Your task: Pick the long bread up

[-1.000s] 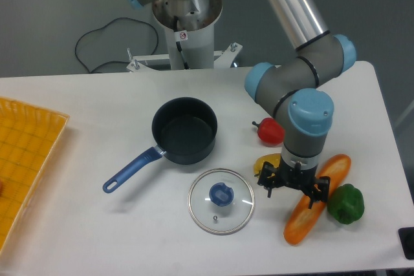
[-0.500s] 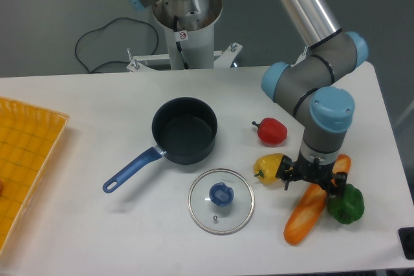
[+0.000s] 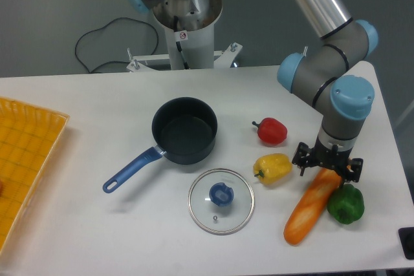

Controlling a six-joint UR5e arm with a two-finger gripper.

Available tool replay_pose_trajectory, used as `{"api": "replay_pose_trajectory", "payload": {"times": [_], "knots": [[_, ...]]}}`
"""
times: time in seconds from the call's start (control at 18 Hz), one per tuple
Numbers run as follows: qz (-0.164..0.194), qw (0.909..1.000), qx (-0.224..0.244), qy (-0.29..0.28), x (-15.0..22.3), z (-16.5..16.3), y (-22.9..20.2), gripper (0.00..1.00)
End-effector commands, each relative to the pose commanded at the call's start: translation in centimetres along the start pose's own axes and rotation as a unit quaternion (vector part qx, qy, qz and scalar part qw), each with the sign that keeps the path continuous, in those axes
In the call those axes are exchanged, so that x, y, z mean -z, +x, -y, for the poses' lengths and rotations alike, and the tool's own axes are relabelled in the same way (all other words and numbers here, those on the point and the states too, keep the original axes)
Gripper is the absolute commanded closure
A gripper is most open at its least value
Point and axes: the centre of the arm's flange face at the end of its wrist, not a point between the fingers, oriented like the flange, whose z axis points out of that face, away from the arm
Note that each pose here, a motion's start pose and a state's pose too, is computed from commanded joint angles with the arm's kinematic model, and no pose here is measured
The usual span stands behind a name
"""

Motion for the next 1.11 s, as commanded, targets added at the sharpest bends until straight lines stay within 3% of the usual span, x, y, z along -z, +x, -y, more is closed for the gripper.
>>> {"api": "replay_pose_trajectory", "payload": {"times": [0.61,1.11], "knots": [[0.0,0.9992,-0.027,-0.029,-1.4,-4.7,-2.7,0.06],[-0.008,0.999,-0.029,-0.033,-3.0,-5.0,-2.9,0.11]]}}
